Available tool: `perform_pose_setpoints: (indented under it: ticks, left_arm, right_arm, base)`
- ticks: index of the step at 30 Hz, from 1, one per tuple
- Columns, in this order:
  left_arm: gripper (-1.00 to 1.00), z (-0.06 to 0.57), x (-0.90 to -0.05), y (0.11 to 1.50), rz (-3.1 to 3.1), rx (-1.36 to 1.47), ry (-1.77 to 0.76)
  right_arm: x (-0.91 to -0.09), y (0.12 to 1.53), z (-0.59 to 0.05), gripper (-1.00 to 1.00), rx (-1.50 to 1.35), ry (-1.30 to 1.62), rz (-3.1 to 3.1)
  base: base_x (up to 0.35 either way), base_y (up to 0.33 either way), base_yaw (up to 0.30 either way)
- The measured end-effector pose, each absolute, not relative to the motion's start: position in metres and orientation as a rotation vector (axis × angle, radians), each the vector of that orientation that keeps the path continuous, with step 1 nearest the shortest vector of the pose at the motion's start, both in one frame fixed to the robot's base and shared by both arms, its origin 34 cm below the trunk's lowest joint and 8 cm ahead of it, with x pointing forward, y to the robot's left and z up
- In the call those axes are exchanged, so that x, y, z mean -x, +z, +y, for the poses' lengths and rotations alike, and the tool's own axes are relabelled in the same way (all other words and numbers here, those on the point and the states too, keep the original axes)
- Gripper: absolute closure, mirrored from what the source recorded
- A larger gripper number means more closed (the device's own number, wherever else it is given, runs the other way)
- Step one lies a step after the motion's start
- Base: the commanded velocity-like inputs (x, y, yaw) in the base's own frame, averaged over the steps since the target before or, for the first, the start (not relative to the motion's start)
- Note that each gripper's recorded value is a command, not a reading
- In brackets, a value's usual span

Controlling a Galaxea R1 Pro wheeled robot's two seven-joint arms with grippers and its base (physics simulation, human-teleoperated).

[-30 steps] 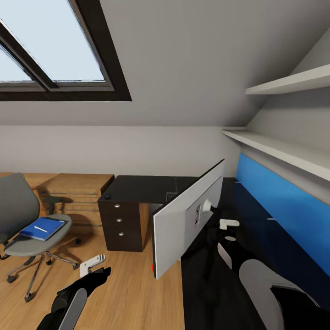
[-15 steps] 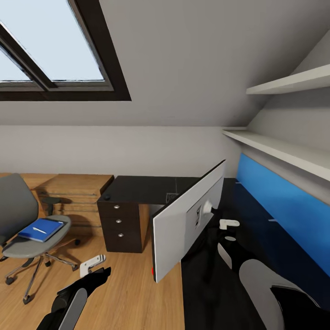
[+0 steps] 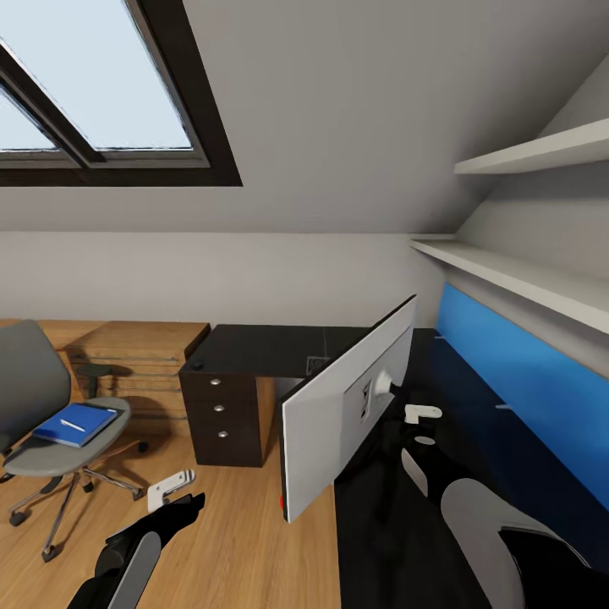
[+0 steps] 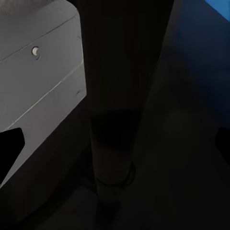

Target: In the bedroom, organize the workspace by keeping the computer under the desk, ensuring the monitor is on the desk, placing the keyboard on the desk next to the monitor, placing the mouse on the desk next to the keyboard, moving the folder from the swivel chair onto the desk next to the mouse, stacking the notebook on top of the folder with the pen on top of the notebook, and positioning the swivel chair next to the desk.

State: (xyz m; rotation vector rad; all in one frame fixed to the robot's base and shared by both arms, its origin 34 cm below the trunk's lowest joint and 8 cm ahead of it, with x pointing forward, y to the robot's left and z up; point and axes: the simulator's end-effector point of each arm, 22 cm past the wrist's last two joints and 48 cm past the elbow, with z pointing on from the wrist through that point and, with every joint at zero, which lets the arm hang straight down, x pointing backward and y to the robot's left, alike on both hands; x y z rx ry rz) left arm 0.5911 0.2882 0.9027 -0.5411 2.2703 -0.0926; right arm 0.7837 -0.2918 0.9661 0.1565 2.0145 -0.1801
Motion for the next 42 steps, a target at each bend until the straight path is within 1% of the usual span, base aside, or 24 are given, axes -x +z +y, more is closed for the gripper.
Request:
perform_pose_setpoints:
  ticks: [9, 42]
  left_arm:
    - [-1.00, 0.288, -0.591, 0.902, 2.273, 0.540, -0.093]
    - [-1.00, 0.285, -0.600, 0.926, 2.220, 0.529, -0.114]
  right_arm:
    - [-0.784, 0.966, -0.293, -1.00, -0.157, -0.183, 2.014]
    - [-0.787, 0.974, -0.297, -1.00, -0.157, -0.186, 1.974]
  base:
    - [0.095, 0.000, 0.000]
    - [0.002, 0.000, 0.000]
